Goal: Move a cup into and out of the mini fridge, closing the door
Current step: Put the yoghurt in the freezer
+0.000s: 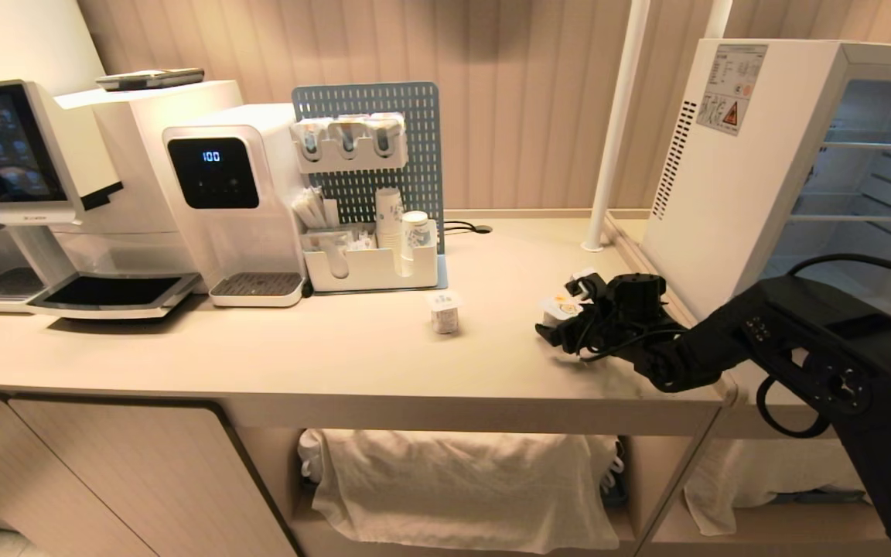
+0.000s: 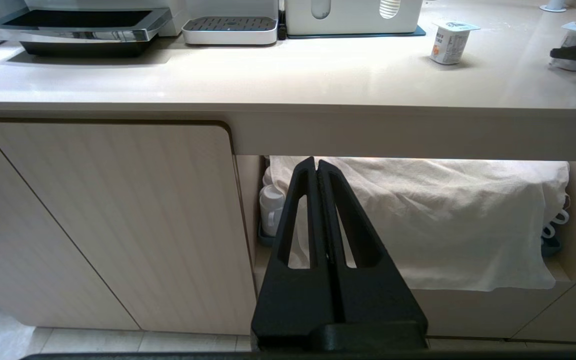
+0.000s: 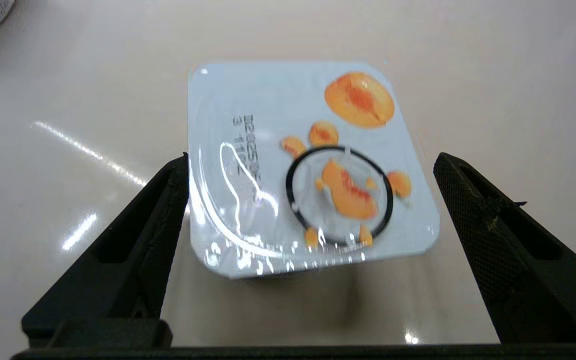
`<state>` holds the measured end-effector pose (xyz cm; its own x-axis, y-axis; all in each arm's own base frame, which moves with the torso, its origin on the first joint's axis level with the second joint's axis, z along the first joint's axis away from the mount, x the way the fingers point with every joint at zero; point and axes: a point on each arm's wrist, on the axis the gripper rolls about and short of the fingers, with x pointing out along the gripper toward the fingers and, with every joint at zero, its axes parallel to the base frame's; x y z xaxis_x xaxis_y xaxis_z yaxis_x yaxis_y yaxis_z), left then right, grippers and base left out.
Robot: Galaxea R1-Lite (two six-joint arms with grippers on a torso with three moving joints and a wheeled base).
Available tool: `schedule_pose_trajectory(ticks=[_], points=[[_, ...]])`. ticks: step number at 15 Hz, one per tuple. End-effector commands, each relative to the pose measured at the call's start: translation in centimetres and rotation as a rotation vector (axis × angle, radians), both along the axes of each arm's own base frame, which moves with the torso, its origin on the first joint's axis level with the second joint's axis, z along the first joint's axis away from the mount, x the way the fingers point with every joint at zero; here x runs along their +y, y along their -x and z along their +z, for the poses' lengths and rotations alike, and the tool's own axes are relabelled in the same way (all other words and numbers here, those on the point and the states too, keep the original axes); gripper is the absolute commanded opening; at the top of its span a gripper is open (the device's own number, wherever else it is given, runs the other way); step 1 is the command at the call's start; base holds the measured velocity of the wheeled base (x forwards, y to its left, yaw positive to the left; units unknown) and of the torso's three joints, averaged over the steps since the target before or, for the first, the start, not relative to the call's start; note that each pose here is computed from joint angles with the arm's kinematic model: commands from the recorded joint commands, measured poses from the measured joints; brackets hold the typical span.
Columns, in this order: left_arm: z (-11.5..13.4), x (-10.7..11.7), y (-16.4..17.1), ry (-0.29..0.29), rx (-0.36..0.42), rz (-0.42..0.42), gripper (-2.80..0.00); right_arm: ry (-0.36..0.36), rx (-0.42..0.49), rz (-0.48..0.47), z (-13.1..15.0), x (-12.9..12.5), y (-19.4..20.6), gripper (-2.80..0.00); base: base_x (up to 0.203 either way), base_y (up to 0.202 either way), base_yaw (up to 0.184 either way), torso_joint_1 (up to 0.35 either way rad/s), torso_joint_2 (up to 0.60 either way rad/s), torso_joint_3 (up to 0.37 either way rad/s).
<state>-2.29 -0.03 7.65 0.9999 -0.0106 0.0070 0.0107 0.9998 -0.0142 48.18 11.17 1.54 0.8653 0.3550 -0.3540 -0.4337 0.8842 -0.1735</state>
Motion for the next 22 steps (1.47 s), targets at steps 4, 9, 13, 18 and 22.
schedule_pose_trajectory(ticks=[4, 9, 13, 18, 22], points=[[0.0, 0.0, 0.0, 0.001, -0.002, 0.0, -2.8, 0.006, -0.002, -0.005, 0.0, 0.2, -0.8, -2.8, 0.0, 0.0, 0.0, 0.0, 0.0, 0.0], [0.0, 0.0, 0.0, 0.001, -0.001, 0.001, -2.8, 0.006, 0.01, -0.008, 0.6, -0.1, 0.4, -2.8, 0.0, 0.0, 0.0, 0.0, 0.0, 0.0], [0.0, 0.0, 0.0, 0.001, -0.001, 0.001, -2.8, -0.006, -0.034, -0.009, 5.8, -1.0, 4.4, -2.8, 0.0, 0.0, 0.0, 0.0, 0.0, 0.0], [0.0, 0.0, 0.0, 0.003, -0.001, 0.003, -2.8, -0.03, -0.166, -0.059, 15.2, -3.2, 13.4, -2.8, 0.0, 0.0, 0.0, 0.0, 0.0, 0.0], [0.0, 0.0, 0.0, 0.003, 0.001, 0.002, -2.8, -0.091, -0.282, -0.091, 20.5, -5.7, 24.2, -2.8, 0.0, 0.0, 0.0, 0.0, 0.0, 0.0]])
